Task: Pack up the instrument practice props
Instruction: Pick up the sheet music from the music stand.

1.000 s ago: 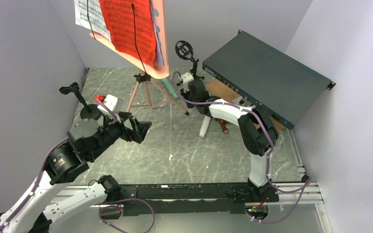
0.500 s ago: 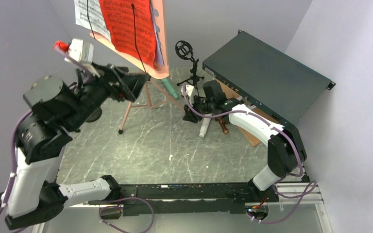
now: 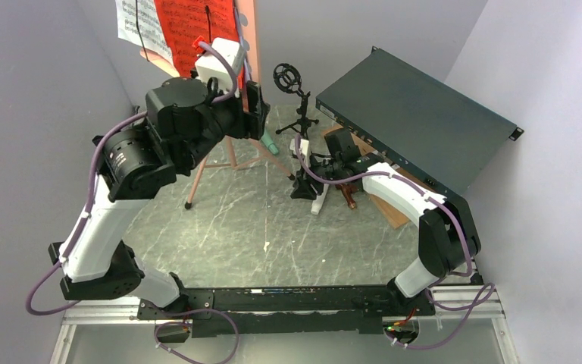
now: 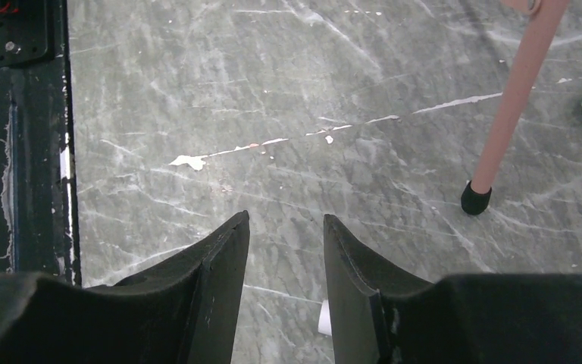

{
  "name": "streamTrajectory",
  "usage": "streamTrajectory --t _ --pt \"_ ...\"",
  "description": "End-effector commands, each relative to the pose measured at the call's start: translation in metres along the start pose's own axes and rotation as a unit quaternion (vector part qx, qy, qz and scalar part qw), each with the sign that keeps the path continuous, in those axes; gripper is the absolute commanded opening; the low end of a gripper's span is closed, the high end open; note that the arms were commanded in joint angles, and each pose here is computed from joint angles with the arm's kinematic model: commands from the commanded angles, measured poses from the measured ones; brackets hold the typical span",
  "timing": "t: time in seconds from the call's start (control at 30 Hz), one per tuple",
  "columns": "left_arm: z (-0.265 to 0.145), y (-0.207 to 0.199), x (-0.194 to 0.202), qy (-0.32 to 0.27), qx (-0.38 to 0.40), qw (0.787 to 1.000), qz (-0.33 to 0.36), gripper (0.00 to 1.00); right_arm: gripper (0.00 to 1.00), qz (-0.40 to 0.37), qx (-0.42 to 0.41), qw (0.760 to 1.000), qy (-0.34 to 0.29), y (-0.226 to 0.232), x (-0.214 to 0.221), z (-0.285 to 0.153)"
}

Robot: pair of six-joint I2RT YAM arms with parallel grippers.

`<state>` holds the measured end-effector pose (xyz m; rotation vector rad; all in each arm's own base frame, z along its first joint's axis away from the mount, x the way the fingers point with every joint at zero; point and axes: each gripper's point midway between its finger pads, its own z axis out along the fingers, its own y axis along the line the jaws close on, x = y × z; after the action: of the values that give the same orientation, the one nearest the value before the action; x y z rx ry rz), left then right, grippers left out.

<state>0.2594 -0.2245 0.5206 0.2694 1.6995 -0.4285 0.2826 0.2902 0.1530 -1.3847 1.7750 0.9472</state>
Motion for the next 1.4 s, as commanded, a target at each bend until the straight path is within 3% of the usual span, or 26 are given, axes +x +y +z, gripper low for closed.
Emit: streamTrajectory --t 0.0,0.4,0.7,1.07,1.23,1.37 --pt "-0.016 0.016 -0.025 -0.042 -0.061 0.996 0.045 0.71 0.44 -0.022 -0.019 0.999 -0.019 0.008 -0.010 -0.004" --pt "-0.032 0.023 -0.038 -0.083 -0.138 0.979 0.123 0.68 0.44 -0.023 -0.025 0.999 -0.020 0.009 -0.010 -0.005" --pt "-0.018 0.028 -0.031 -0.068 -0.181 0.966 0.169 0.67 0.44 -0.024 -0.026 0.999 -0.024 0.010 -0.012 -0.008" --pt "0.011 0.048 -0.009 -0.021 -0.173 0.973 0.153 0.64 0.44 -0.023 -0.026 0.999 -0.030 0.009 -0.014 -0.012" --pt "0.017 0.056 -0.003 -0.012 -0.175 0.974 0.145 0.50 0.44 -0.023 -0.027 0.999 -0.031 0.009 -0.014 -0.012" --pt "0.012 0.055 -0.010 -0.024 -0.164 0.977 0.136 0.25 0.44 -0.023 -0.028 0.999 -0.031 0.010 -0.013 -0.012"
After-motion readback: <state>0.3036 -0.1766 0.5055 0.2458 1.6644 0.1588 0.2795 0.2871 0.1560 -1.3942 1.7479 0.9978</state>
